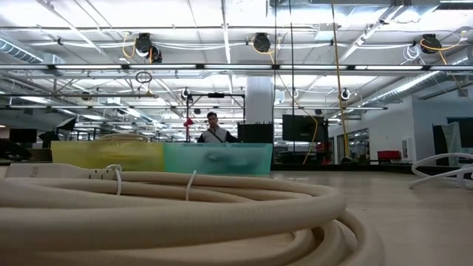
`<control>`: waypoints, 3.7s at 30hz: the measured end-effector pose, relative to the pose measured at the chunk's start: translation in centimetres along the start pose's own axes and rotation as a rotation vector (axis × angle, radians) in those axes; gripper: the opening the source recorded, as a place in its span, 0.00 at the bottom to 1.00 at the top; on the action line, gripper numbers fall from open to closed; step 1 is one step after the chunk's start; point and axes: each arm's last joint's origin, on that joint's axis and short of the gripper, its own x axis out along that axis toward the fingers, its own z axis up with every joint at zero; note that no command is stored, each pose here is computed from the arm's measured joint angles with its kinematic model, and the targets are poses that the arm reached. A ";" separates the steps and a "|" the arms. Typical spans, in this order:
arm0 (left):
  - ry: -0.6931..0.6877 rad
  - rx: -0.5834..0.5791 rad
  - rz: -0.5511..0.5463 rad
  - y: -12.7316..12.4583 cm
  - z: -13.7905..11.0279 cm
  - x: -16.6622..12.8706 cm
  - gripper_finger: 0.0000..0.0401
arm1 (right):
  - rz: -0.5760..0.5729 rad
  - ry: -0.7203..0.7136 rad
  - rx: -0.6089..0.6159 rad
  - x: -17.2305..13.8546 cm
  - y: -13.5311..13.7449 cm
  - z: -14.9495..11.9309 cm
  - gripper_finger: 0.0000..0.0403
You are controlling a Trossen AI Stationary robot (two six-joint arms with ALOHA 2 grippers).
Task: Pick & Place USB Port
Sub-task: Put the blue charger cable into the green bin
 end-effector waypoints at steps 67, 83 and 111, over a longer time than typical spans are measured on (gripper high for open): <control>0.187 0.046 -0.227 3.3 2.9 1.8 0.66 | 0.034 -0.037 0.103 -0.3 0.7 0.3 0.52; 0.153 0.107 -0.139 3.7 -0.6 5.3 0.64 | 0.038 -0.081 0.102 -0.3 0.7 0.8 0.52; -1.007 -0.346 -0.994 0.3 16.5 -9.2 0.01 | 0.392 -0.192 0.638 7.6 1.1 -6.2 0.52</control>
